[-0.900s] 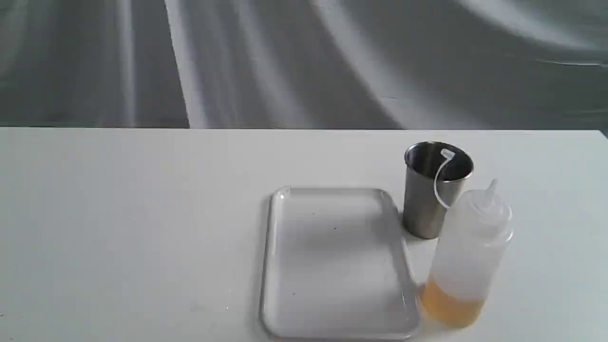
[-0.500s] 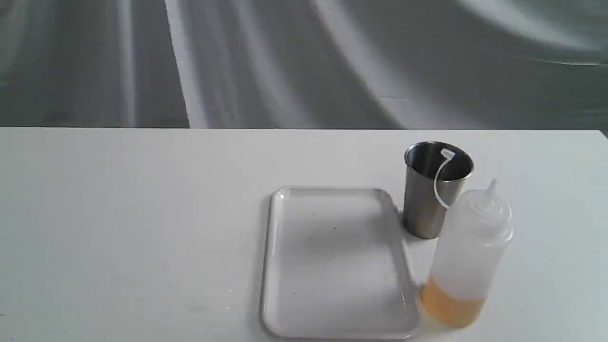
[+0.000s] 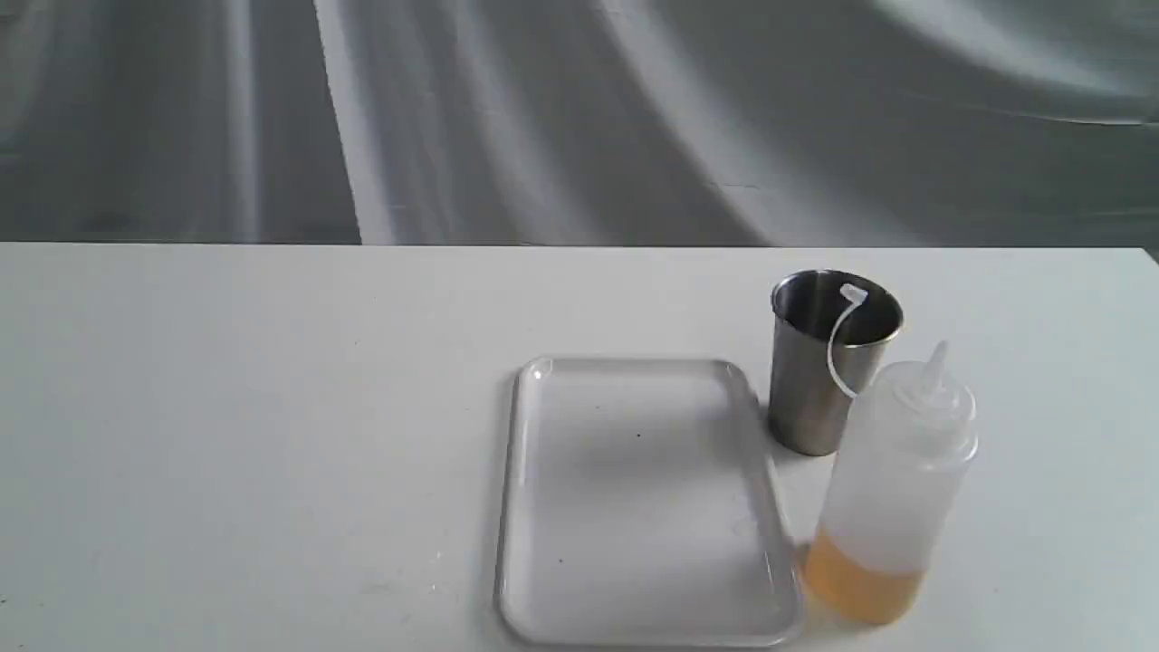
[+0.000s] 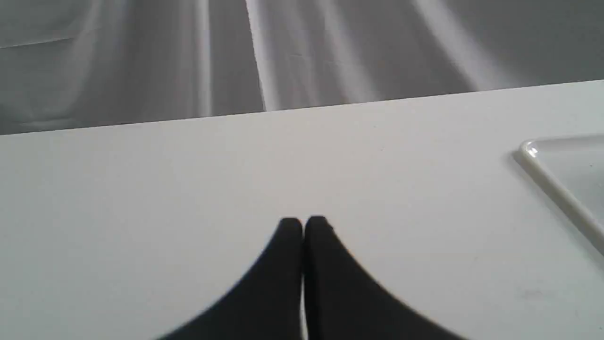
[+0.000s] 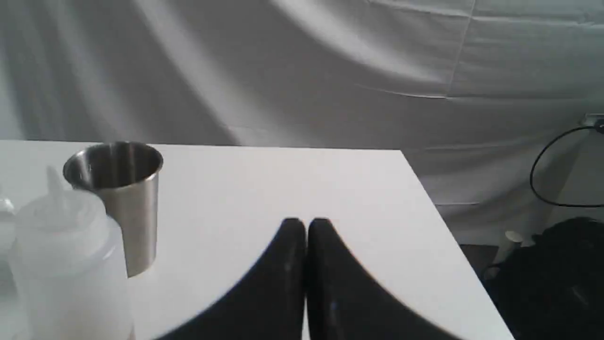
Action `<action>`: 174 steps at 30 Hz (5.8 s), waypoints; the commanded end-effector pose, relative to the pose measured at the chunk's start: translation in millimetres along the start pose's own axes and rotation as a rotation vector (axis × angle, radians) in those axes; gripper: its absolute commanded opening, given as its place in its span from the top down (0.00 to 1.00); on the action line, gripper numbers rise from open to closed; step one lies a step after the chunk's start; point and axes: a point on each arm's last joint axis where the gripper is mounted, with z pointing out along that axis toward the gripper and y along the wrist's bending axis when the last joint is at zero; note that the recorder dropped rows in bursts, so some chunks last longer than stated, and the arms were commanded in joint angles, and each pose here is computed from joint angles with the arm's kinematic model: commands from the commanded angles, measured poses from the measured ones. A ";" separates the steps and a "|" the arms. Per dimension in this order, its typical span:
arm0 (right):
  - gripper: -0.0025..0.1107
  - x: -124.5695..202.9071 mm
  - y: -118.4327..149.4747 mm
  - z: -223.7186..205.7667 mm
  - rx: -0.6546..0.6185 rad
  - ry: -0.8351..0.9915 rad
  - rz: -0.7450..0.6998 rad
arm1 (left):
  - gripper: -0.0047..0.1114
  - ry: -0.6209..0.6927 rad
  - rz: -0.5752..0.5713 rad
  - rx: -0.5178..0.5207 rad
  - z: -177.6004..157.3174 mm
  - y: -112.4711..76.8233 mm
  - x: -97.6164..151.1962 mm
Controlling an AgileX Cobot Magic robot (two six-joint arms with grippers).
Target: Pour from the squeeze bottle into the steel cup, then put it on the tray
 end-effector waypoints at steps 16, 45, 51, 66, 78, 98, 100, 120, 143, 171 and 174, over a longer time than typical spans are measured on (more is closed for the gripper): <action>0.98 -54.2 21.0 65.4 -0.178 0.181 -0.044 | 0.96 -0.005 -0.007 -0.001 0.2 0.0 0.7; 0.98 52.9 73.4 86.5 -0.442 0.411 -0.033 | 0.96 -0.005 -0.006 -0.001 0.2 0.0 0.7; 0.98 58.1 73.0 85.3 -0.441 0.420 -0.028 | 0.96 -0.005 -0.006 -0.001 0.2 0.0 0.7; 0.48 58.3 72.9 85.2 -0.441 0.422 -0.027 | 0.96 -0.005 -0.006 -0.001 0.2 0.0 0.7; 0.16 64.3 73.3 85.6 -0.442 0.409 -0.024 | 0.96 -0.005 -0.002 -0.001 0.2 0.0 0.7; 0.16 93.5 107.7 154.2 -0.441 0.468 -0.037 | 0.96 -0.005 -0.006 -0.001 0.2 0.0 0.7; 0.16 90.7 112.3 163.6 -0.441 0.459 -0.034 | 0.96 -0.005 -0.006 -0.001 0.2 0.0 0.7; 0.16 95.7 132.1 203.7 -0.444 0.423 -0.028 | 0.96 -0.005 -0.007 -0.001 0.2 0.0 0.7; 0.64 92.1 133.1 204.9 -0.442 0.392 0.027 | 0.96 -0.005 -0.006 -0.001 0.2 0.0 0.7; 0.90 19.8 75.2 144.8 -0.352 0.384 -0.065 | 0.96 -0.005 -0.004 -0.001 0.2 0.0 0.7; 0.90 18.6 58.0 141.3 -0.290 0.406 -0.103 | 0.96 -0.005 -0.002 -0.001 0.2 0.0 0.7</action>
